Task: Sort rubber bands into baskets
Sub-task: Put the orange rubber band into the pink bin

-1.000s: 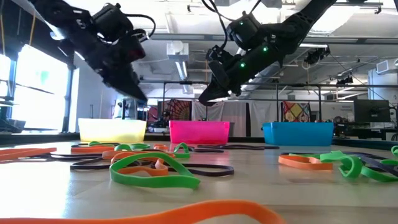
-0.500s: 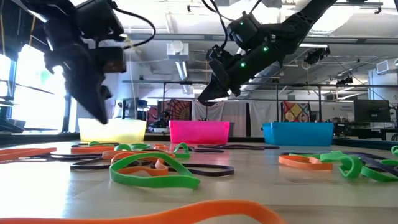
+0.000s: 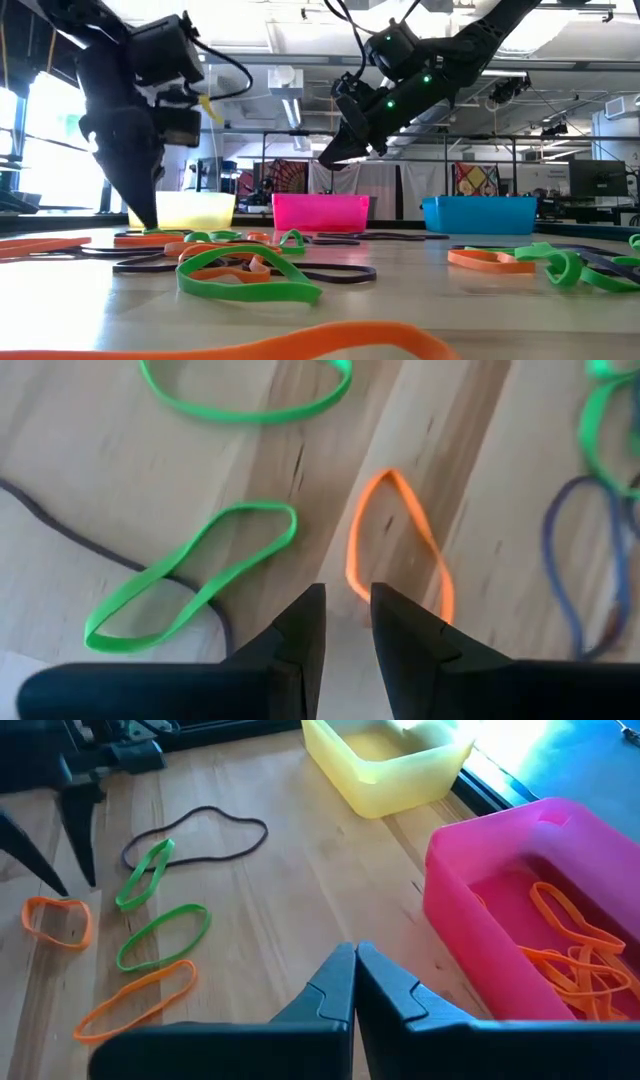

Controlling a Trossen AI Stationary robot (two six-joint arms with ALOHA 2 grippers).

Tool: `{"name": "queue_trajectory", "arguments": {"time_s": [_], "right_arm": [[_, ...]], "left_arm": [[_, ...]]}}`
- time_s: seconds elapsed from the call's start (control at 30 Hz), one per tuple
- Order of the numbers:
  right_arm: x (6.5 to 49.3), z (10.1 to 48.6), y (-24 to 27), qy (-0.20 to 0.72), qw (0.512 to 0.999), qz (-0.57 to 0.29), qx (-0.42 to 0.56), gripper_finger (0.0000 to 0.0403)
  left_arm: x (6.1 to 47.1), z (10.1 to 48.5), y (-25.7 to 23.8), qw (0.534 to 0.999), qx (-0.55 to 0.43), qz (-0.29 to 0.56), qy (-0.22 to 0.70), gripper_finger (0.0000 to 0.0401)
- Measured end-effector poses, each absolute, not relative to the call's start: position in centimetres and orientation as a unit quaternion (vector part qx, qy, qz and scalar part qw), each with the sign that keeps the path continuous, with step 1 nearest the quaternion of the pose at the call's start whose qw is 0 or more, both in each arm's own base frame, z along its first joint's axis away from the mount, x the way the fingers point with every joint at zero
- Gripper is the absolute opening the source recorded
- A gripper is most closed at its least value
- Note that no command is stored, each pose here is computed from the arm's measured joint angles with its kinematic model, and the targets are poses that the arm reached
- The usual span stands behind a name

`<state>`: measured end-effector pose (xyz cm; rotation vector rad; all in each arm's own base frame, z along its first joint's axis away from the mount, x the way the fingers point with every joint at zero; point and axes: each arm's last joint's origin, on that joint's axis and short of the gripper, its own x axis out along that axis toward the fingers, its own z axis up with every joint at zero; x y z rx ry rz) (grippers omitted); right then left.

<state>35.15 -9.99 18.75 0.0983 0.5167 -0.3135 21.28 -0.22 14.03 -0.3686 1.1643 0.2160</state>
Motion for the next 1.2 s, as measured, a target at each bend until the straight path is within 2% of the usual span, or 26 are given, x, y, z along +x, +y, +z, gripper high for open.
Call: {"name": "queue_trajectory", "arguments": {"time_s": [0.37, 1.2], "right_arm": [[35.1, 18.7, -10.0, 0.258, 0.952, -0.156, 0.056, 0.0000], [35.0, 18.5, -10.0, 0.266, 0.950, -0.156, 0.057, 0.0000]], "left_arm": [[22.1, 13.1, -0.2, 0.818, -0.163, 0.094, 0.544, 0.0076], [22.4, 13.5, 0.4, 0.817, -0.177, 0.115, 0.537, 0.0082]]}}
